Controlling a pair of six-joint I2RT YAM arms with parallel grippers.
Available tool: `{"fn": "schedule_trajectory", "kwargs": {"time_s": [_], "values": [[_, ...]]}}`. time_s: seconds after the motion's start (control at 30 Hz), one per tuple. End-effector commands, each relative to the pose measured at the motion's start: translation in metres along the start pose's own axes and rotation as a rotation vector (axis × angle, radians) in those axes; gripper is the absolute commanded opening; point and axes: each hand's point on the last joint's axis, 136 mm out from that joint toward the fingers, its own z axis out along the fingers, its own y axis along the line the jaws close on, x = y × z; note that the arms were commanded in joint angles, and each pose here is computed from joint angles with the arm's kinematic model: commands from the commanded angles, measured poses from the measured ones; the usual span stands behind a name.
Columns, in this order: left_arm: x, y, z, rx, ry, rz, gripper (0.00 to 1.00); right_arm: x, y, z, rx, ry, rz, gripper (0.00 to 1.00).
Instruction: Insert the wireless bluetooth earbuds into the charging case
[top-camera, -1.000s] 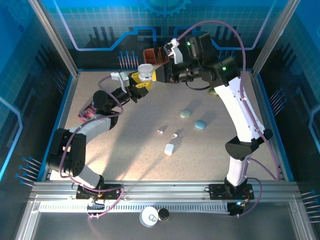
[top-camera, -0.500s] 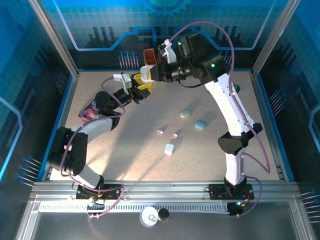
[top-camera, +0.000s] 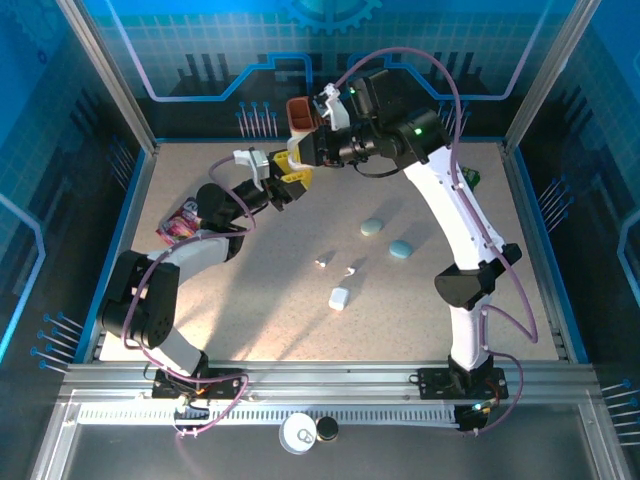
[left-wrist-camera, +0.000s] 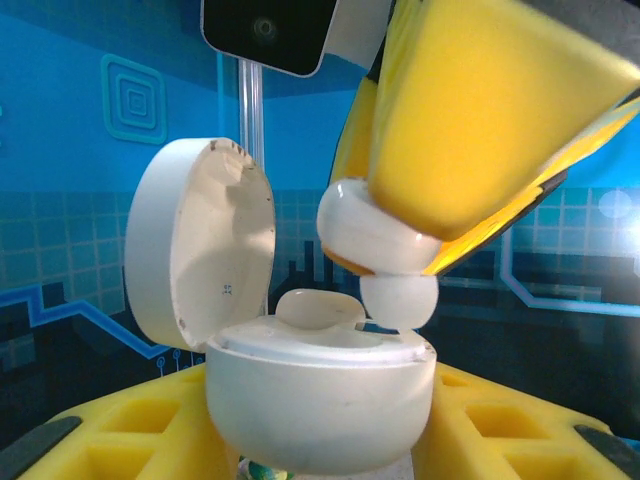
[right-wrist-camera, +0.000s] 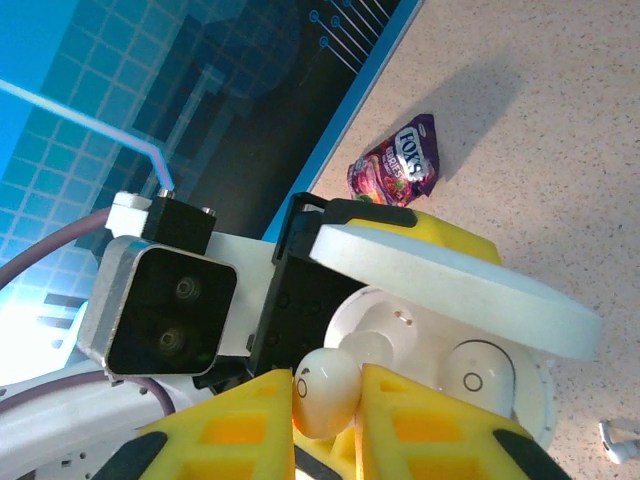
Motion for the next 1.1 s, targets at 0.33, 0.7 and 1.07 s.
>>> {"fn": "schedule_trajectory", "kwargs": {"time_s": [0.33, 0.7, 1.07], "values": [[-0.003, -0.01, 0.0, 0.028, -0.021, 0.058, 0.44, 0.001, -0.006, 0.013, 0.03, 0.0, -0.001, 0.18], [-0.001, -0.011, 0.0, 0.032, -0.018, 0.055, 0.44, -0.001, -0.006, 0.015, 0.037, -0.02, 0.005, 0.18], [-0.003, -0.011, 0.001, 0.03, -0.022, 0.059, 0.44, 0.001, -0.008, 0.016, 0.042, -0.009, 0.02, 0.26]]}}
